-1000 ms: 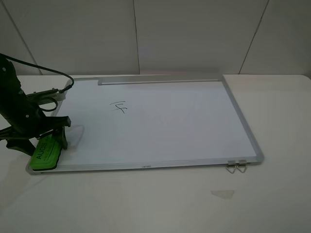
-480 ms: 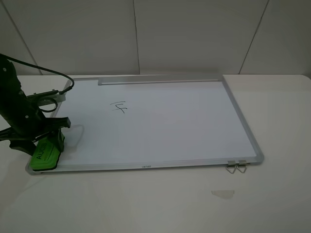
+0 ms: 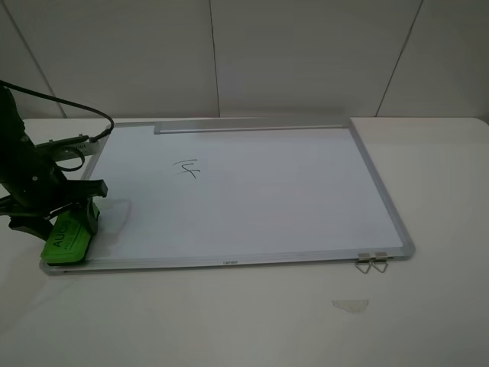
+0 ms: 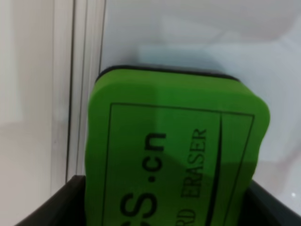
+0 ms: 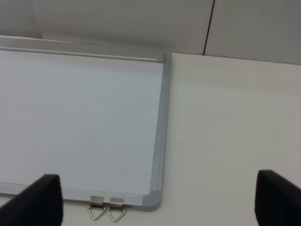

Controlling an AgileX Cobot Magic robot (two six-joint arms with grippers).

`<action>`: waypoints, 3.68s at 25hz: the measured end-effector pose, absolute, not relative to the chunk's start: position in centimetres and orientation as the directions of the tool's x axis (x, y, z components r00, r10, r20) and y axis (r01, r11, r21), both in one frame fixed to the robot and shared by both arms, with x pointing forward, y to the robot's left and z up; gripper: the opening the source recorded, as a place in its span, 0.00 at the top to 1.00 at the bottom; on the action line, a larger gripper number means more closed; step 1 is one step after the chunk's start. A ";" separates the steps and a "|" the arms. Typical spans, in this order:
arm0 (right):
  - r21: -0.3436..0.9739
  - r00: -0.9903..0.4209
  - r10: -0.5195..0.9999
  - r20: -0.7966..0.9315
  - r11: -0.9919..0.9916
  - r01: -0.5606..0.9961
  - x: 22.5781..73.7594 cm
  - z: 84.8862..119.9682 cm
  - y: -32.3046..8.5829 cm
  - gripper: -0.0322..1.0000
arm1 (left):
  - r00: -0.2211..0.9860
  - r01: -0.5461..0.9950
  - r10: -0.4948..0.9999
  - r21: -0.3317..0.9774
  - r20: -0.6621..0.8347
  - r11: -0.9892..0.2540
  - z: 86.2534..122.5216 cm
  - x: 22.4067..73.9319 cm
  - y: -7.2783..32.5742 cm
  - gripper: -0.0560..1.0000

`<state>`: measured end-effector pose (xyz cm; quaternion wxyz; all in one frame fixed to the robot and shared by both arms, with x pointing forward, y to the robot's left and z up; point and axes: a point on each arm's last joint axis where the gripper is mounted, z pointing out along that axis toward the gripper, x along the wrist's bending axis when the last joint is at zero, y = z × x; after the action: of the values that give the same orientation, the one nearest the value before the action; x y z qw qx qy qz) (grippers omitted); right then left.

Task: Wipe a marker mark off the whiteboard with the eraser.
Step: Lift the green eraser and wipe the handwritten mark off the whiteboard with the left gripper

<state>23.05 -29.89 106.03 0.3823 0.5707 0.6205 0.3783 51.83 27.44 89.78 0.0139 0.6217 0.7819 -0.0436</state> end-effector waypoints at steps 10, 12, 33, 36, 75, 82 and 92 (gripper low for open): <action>0.906 -0.056 0.997 -0.043 0.062 0.419 23.0 106.0 -29.9 0.18 | -0.062 0.995 0.991 0.066 -0.120 0.070 98.7 53.1 27.1 0.38; 0.906 -0.056 0.997 -0.043 0.062 0.419 23.0 106.0 -29.9 0.18 | -0.002 0.996 0.992 0.089 -0.122 0.013 100.6 54.1 27.0 0.38; 0.906 -0.056 0.997 -0.043 0.062 0.419 23.0 106.0 -29.9 0.18 | 0.433 0.901 0.895 0.063 -0.106 -0.428 99.2 64.9 14.5 0.38; 0.906 -0.056 0.997 -0.043 0.062 0.419 23.0 106.0 -29.9 0.18 | 0.468 0.884 0.877 0.049 -0.106 -0.466 97.0 65.8 11.8 0.38; 0.906 -0.056 0.997 -0.043 0.062 0.419 23.0 106.0 -29.9 0.18 | 0.410 0.911 0.908 0.011 0.084 -0.412 87.2 70.1 13.7 0.38; 0.906 -0.056 0.997 -0.043 0.062 0.419 23.0 106.0 -29.9 0.18 | 0.306 0.952 0.950 0.010 0.054 -0.307 87.1 71.1 17.1 0.38; 0.906 -0.056 0.997 -0.043 0.062 0.419 23.0 106.0 -29.9 0.18 | 0.313 0.950 0.947 0.002 -0.078 -0.313 86.7 70.7 15.8 0.38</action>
<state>23.05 -29.89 106.03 0.3823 0.5707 0.6205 0.3783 70.70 15.80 86.67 0.0234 0.8098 0.5855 -0.0310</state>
